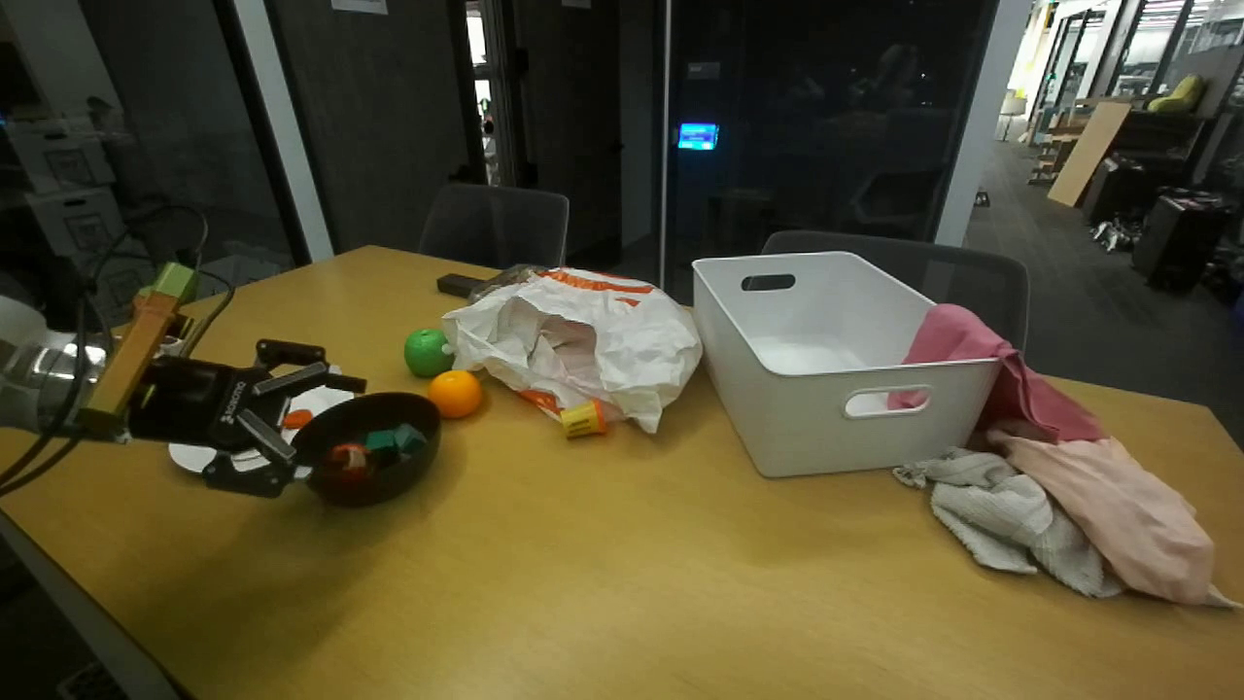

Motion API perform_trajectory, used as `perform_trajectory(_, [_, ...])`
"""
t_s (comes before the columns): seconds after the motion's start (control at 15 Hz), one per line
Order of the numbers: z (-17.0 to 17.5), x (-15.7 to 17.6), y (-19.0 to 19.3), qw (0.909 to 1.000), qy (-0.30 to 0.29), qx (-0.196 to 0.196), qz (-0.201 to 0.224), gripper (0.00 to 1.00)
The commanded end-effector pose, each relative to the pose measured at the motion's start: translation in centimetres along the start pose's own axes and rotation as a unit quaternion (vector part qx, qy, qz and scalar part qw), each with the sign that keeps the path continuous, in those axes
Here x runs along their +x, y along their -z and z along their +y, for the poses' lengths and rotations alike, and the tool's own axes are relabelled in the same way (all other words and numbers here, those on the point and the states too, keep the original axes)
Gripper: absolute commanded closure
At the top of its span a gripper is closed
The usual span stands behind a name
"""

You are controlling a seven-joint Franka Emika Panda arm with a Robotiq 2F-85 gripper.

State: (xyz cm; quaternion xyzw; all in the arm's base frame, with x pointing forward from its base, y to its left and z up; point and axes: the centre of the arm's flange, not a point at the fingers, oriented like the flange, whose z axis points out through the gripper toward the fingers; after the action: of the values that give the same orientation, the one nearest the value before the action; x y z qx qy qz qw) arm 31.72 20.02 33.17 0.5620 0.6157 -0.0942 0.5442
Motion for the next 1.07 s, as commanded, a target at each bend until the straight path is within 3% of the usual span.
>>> perform_trajectory(0.0, [0.8, -1.4, 1.3, 0.9953, -0.011, 0.086, 0.043, 0.00])
perform_trajectory(0.2, [3.2, -2.7, 1.7, 0.9871, -0.023, 0.115, 0.109, 0.00])
perform_trajectory(0.53, [5.4, -4.5, 2.3, 0.9711, -0.094, 0.162, 0.148, 0.00])
perform_trajectory(0.73, [6.6, -5.6, 3.4, 0.9541, -0.135, 0.185, 0.193, 0.00])
perform_trajectory(1.0, [7.9, -5.9, 4.2, 0.9195, -0.197, 0.200, 0.275, 0.00])
